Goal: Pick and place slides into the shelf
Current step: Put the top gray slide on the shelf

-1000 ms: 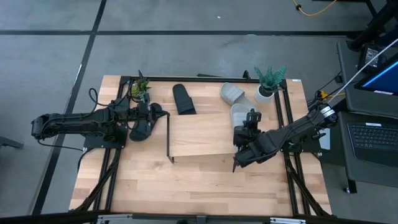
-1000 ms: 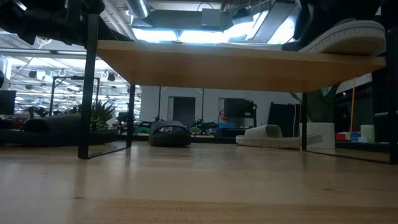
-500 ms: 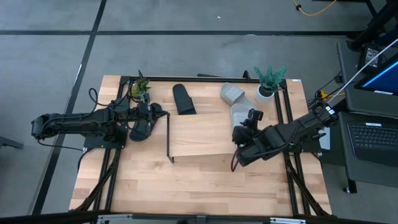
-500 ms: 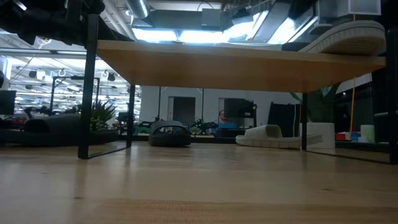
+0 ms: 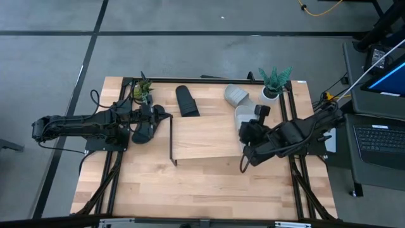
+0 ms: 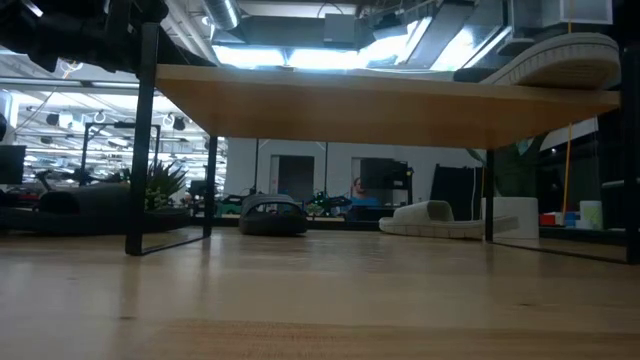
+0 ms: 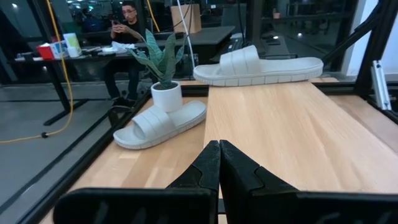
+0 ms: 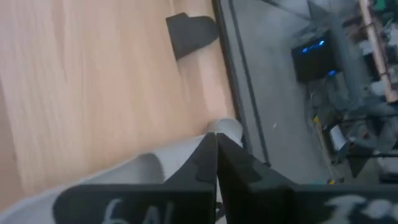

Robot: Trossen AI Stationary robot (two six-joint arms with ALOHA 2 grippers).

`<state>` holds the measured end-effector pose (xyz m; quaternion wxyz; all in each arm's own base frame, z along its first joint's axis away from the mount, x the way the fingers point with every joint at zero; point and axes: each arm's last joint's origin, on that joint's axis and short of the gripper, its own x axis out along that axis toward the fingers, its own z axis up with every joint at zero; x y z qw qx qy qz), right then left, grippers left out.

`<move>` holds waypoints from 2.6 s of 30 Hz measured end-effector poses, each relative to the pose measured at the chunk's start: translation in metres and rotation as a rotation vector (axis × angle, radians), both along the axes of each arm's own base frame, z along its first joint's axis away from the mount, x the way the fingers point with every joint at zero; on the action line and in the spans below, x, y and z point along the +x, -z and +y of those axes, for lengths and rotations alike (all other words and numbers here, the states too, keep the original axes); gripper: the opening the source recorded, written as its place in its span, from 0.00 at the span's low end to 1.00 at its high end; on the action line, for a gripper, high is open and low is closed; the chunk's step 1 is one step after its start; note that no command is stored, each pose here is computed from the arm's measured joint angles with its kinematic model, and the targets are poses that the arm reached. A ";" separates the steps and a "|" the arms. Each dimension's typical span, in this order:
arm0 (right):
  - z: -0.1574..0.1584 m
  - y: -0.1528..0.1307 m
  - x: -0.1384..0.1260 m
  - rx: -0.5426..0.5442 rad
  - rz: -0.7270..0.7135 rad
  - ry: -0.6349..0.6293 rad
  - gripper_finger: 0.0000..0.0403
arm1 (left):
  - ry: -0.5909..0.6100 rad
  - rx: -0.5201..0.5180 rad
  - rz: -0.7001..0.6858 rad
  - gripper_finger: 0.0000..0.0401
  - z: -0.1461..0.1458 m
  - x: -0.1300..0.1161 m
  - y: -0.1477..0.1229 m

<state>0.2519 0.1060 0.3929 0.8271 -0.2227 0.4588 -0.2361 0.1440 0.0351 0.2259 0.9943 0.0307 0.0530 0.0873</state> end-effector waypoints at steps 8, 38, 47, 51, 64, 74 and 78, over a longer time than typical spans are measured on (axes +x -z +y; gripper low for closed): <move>-0.035 -0.022 -0.017 -0.012 0.014 -0.007 0.01 | 0.016 -0.017 -0.003 0.00 -0.001 0.000 0.000; -0.233 0.007 0.001 0.191 -0.015 -0.145 0.01 | -0.028 0.036 0.010 0.00 0.001 0.000 0.000; -0.251 0.020 -0.006 0.304 0.056 -0.192 0.01 | -0.027 0.032 0.009 0.00 0.001 0.000 0.000; -0.248 0.024 -0.012 0.360 0.109 -0.199 0.01 | -0.027 0.038 0.010 0.00 0.001 0.000 0.000; -0.257 0.028 -0.024 0.384 0.178 -0.180 0.01 | -0.028 0.039 0.010 0.00 0.001 0.000 0.000; -0.258 0.027 -0.025 0.385 0.176 -0.175 0.02 | -0.155 0.055 -0.001 0.00 0.004 -0.001 -0.001; -0.258 0.027 -0.024 0.383 0.152 -0.159 0.03 | -0.162 0.054 -0.003 0.00 0.005 -0.001 -0.002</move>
